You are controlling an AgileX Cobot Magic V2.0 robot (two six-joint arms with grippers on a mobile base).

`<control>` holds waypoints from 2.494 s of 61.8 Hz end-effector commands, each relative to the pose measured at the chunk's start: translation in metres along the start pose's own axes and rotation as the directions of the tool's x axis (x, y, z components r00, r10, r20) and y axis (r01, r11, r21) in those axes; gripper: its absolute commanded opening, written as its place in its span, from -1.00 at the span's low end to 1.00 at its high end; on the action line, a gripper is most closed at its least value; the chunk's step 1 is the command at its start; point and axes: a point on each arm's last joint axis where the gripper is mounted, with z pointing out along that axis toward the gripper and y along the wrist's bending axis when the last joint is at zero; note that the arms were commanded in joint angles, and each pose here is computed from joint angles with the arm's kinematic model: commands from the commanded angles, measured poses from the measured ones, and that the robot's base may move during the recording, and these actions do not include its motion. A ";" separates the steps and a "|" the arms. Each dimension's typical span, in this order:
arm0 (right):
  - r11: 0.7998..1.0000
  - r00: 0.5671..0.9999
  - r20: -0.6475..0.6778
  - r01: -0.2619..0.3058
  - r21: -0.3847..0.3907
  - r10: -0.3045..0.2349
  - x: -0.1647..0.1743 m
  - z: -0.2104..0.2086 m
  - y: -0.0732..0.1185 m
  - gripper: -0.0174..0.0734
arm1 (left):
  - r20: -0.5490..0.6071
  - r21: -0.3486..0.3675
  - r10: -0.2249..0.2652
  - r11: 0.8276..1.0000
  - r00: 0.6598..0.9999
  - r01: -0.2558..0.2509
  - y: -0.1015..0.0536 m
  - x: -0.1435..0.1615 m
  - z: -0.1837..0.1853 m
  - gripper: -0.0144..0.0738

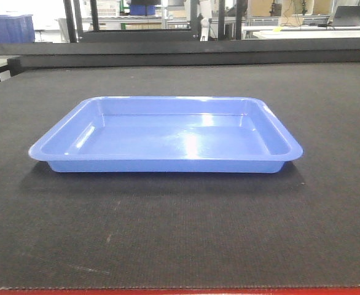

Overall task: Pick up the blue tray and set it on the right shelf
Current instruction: 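Lower both grippers toward the near and far rims of the blue tray, then close both grippers on opposite rims of the blue tray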

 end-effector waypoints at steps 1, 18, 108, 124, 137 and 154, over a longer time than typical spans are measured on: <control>1.000 0.986 0.169 -0.003 -0.007 0.004 -0.053 -0.009 0.004 -0.28 | 0.082 -0.002 0.051 0.999 0.995 -0.051 -0.003 -0.046 -0.004 -0.68; 0.999 0.994 0.112 -0.012 -0.048 0.017 -0.109 0.024 0.011 0.64 | -0.065 -0.006 0.060 0.998 0.996 -0.061 -0.007 -0.107 0.036 0.22; 0.997 0.365 -0.930 -0.039 -0.060 -0.041 0.016 0.336 0.132 0.69 | -0.928 0.149 0.140 0.989 0.346 -0.001 -0.130 -0.015 0.349 0.29; 0.998 0.316 -0.948 -0.024 -0.058 -0.047 0.053 0.346 0.134 0.69 | -0.944 0.142 0.132 0.990 0.302 0.012 -0.134 0.016 0.358 0.29; 0.998 0.290 -0.956 -0.017 -0.057 -0.050 0.070 0.349 0.135 0.69 | -0.953 0.137 0.127 0.990 0.277 0.018 -0.135 0.029 0.361 0.28; 0.998 0.294 -0.954 -0.019 -0.059 -0.051 0.076 0.351 0.136 0.50 | -0.954 0.135 0.124 0.991 0.274 0.022 -0.136 0.032 0.361 0.24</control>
